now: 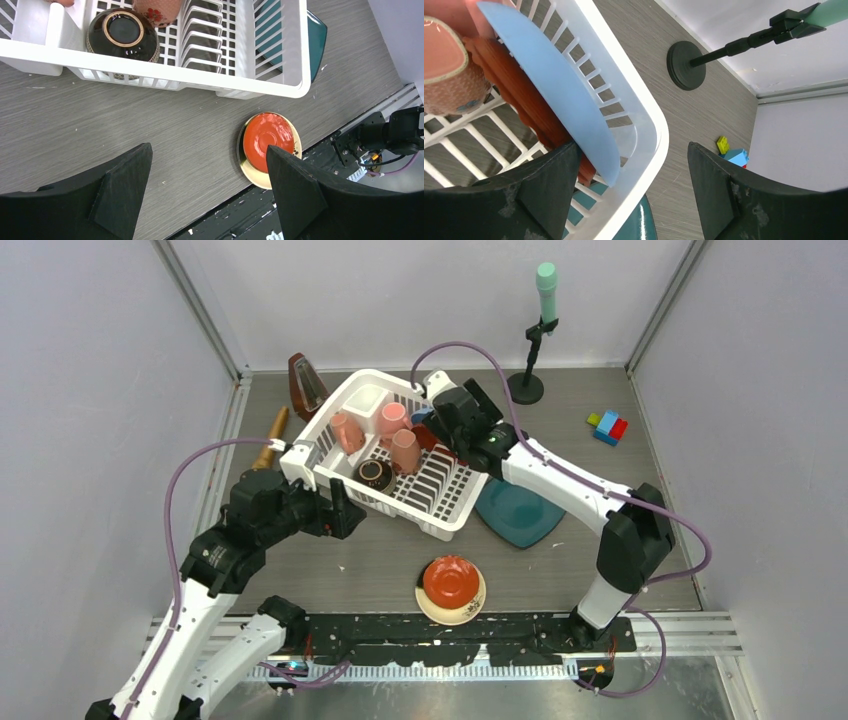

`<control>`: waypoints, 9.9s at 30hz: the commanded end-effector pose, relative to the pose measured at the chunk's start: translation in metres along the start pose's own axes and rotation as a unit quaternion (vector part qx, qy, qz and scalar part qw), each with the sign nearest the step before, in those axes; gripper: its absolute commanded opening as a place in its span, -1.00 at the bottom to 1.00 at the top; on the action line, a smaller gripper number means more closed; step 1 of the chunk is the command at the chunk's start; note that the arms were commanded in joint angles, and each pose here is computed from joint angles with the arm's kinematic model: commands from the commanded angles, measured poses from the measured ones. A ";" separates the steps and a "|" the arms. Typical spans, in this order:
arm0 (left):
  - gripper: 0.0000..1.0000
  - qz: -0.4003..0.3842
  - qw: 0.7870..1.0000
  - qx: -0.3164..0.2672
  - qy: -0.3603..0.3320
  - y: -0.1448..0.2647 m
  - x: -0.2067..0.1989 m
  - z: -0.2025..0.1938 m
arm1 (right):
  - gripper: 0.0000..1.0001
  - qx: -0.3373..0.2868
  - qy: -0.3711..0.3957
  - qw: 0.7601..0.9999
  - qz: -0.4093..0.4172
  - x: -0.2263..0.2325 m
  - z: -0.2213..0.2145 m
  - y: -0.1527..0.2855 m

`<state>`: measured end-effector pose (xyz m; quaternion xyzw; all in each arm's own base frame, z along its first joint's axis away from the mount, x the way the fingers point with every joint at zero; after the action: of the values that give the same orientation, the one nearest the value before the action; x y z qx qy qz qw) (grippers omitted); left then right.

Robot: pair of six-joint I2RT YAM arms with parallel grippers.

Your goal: Load the mixed dishes into the dish rack

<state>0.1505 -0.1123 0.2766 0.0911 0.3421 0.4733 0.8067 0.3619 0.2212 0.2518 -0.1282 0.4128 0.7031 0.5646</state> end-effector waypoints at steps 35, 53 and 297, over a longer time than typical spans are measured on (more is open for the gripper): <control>0.74 -0.033 0.998 0.035 0.041 -0.017 -0.011 -0.002 | 0.67 -0.071 -0.165 0.968 0.172 -0.054 0.020 0.079; 0.68 0.009 0.990 0.064 0.126 -0.048 -0.010 0.005 | 0.73 0.122 -0.579 0.802 0.076 -0.068 -0.156 0.097; 0.84 0.216 0.961 0.067 0.158 -0.073 0.033 0.023 | -0.99 -0.238 0.085 0.949 0.187 -0.036 0.061 0.015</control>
<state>0.2192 -0.1204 0.2286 0.1549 0.4905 0.6157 0.5969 0.3686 0.2438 0.2989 -0.1945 0.2932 0.8806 0.3175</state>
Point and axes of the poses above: each gripper's point midway between its finger pads, its own y axis back along the fingers, its own x axis along the line the jaws close on, z = x × y, the point moved 5 cm from there along y, back along the fingers, and after that the axes turned 8 degrees about y, right-handed, at the moved point
